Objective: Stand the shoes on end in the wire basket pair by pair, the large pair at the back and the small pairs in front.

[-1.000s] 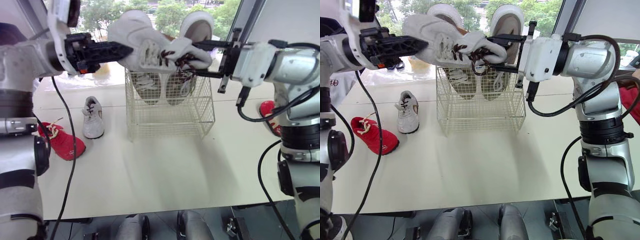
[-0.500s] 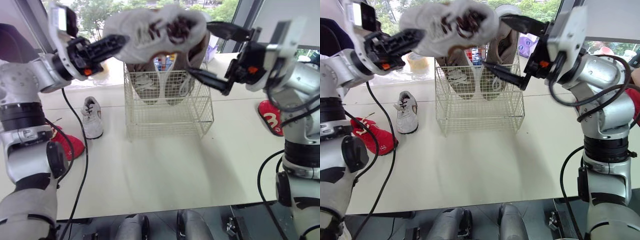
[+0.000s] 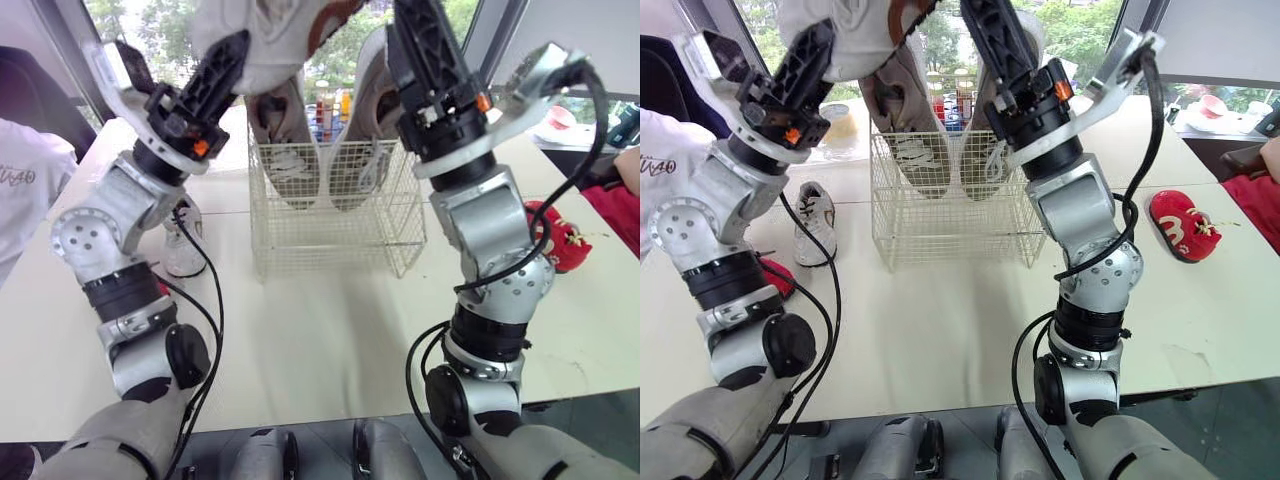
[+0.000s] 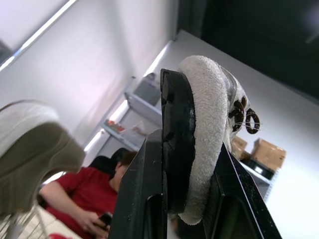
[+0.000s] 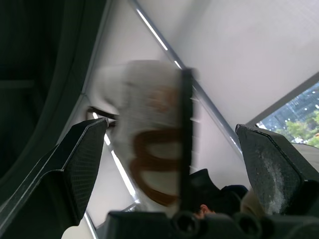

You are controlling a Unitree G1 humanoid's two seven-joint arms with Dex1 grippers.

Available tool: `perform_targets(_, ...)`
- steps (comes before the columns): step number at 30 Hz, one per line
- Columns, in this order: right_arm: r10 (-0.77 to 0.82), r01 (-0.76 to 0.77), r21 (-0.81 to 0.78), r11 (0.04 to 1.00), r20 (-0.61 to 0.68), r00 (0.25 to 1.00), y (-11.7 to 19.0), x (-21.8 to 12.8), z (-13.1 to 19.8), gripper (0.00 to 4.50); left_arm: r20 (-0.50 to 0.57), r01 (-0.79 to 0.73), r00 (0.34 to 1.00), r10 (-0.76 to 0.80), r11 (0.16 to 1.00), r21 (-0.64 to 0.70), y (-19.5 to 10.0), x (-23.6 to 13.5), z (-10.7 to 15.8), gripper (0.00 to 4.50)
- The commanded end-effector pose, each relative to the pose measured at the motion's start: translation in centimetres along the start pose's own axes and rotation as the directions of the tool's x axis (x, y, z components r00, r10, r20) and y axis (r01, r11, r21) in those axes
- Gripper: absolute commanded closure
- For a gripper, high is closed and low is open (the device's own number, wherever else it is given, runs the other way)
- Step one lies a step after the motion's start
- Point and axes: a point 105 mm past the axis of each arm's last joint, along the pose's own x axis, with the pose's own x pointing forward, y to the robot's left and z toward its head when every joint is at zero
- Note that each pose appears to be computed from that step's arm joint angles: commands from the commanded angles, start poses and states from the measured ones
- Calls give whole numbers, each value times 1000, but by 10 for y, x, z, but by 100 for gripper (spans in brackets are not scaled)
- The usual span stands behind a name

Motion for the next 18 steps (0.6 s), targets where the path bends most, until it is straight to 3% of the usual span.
perform_targets(1,52,-52,-31,998,5,999,14,7,-3,6,-36,50,998,-49,998,37,-14,8,-8,425)
perform_targets(10,14,-9,-96,995,57,998,7,12,7,6,-63,28,998,-25,999,34,-9,-4,-17,425)
perform_targets(18,31,-26,-58,998,76,997,15,12,13,6,-54,-12,998,15,999,47,-3,-10,-12,425)
